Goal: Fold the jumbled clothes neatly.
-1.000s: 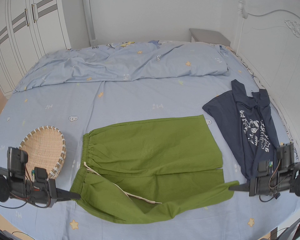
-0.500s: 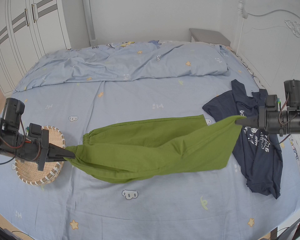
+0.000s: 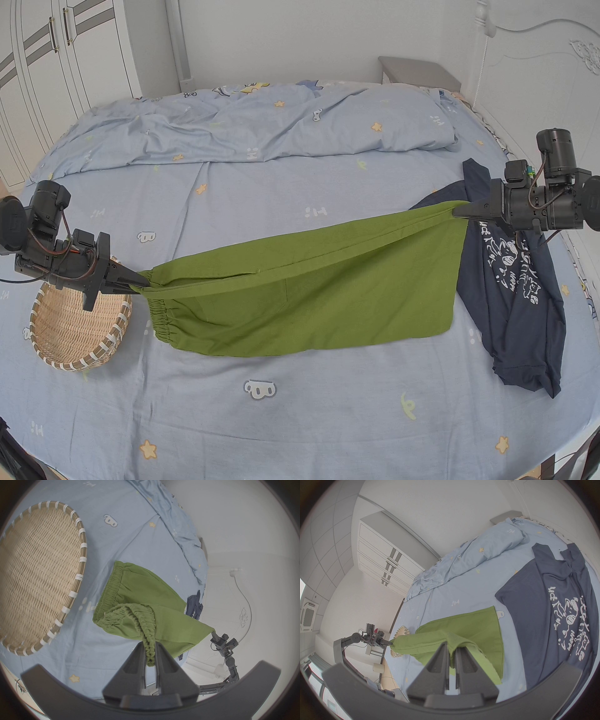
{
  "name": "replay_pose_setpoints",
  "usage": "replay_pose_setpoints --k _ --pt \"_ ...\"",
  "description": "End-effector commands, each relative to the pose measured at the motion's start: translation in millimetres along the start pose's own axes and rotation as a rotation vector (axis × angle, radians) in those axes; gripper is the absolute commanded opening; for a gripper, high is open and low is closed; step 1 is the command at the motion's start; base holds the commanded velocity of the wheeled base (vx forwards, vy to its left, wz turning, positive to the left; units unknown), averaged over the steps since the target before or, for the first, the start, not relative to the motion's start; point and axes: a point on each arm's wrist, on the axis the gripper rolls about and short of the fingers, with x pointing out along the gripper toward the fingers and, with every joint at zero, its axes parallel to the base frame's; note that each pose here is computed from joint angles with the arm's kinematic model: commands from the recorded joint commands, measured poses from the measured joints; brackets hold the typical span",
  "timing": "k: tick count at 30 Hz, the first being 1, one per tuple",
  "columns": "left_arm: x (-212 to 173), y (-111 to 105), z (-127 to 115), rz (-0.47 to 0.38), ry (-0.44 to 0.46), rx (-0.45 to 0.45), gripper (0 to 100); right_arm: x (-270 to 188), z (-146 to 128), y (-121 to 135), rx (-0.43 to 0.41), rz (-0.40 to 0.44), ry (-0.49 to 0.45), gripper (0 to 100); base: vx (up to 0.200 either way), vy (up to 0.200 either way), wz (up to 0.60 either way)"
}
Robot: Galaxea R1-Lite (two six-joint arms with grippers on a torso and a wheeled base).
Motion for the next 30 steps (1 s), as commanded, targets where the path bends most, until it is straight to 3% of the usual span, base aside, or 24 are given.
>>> replay_pose_setpoints --k 1,10,17,23,30 --pt "15.1 11.8 18.1 0.022 0.028 -0.046 0 22.6 4.7 -14.3 0.016 -0.019 0.021 0 0.0 0.0 0.0" --pt "12.1 4.3 26.2 0.032 0.049 -0.047 0 39.8 18.1 -21.7 0.016 -0.024 0.024 0 0.0 0.0 0.0" --pt "16.7 9.7 27.4 0.039 0.063 -0.062 0 54.5 21.7 -26.8 0.014 -0.019 0.029 0 0.0 0.0 0.0" --pt "27.4 24.9 41.0 0.053 0.067 -0.094 0 70.6 22.9 -37.2 0.017 -0.021 0.034 0 0.0 0.0 0.0" --pt "30.4 26.8 51.0 0.05 0.057 -0.09 0 74.9 29.9 -38.1 0.005 -0.017 0.015 0 0.0 0.0 0.0"
